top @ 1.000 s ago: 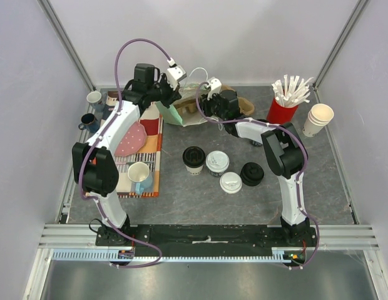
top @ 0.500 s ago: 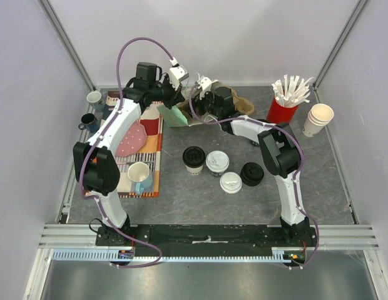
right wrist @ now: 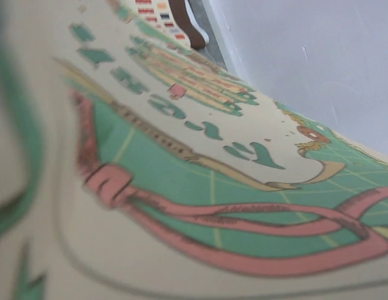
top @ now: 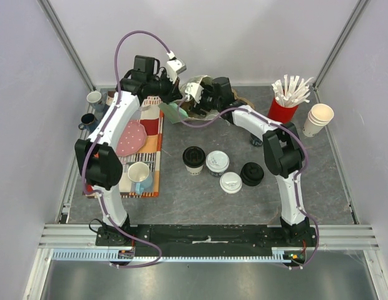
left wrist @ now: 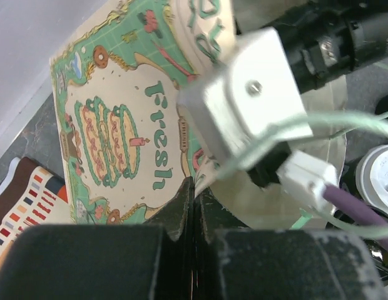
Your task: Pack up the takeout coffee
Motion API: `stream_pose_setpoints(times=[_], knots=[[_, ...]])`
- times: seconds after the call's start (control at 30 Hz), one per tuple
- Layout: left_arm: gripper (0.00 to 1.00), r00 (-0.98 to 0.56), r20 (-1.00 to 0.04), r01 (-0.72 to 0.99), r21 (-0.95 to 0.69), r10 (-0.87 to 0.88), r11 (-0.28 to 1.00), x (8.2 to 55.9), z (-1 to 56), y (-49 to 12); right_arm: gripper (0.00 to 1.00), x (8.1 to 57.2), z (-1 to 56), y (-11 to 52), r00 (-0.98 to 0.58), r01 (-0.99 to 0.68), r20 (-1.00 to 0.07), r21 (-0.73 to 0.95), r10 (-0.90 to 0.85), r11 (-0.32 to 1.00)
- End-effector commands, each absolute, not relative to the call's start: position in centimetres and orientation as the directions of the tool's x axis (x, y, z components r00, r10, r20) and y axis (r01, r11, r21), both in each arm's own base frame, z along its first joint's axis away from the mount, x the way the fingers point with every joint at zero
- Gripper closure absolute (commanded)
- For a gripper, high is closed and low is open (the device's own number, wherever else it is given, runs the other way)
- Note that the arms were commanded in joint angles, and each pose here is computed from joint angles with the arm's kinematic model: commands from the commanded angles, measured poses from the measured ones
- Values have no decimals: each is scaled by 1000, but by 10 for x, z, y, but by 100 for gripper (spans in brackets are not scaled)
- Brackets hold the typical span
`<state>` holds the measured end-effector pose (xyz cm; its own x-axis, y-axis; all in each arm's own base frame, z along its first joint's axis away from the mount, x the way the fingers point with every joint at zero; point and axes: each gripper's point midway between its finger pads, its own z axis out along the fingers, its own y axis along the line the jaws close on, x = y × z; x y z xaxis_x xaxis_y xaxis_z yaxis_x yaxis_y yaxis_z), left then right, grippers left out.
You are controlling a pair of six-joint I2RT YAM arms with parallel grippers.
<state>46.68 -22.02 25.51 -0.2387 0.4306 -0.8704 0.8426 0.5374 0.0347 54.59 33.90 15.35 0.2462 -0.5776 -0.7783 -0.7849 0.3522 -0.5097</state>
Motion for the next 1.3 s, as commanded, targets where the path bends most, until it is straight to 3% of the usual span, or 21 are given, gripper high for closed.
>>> stream_pose_setpoints(times=[0.0,0.23,0.5,0.63,0.8,1.03,1.17,1.27], knots=[[98,-77,-938,793,147,338,591,496,327,-228,17,499,118,335,351,-804,-630,-582,-693,122],[98,-110,-913,688,215,392,693,515,316,-204,14,490,141,319,377,-706,-668,-656,-641,268],[98,-38,-929,851,163,369,499,474,327,-238,15,515,155,323,354,-676,-646,-676,-677,292],[98,-92,-928,784,156,361,601,493,322,-224,14,506,178,333,398,-702,-714,-641,-576,310],[98,-153,-923,706,149,354,692,515,319,-199,12,499,191,324,429,-671,-699,-671,-572,317],[98,-160,-897,726,176,413,664,511,299,-196,7,480,249,325,471,-663,-778,-623,-417,415],[98,-129,-896,776,176,425,606,500,299,-205,2,489,262,329,342,-717,-874,-481,-347,505],[98,-115,-898,799,171,425,577,494,298,-212,2,499,263,323,321,-685,-878,-475,-356,553]])
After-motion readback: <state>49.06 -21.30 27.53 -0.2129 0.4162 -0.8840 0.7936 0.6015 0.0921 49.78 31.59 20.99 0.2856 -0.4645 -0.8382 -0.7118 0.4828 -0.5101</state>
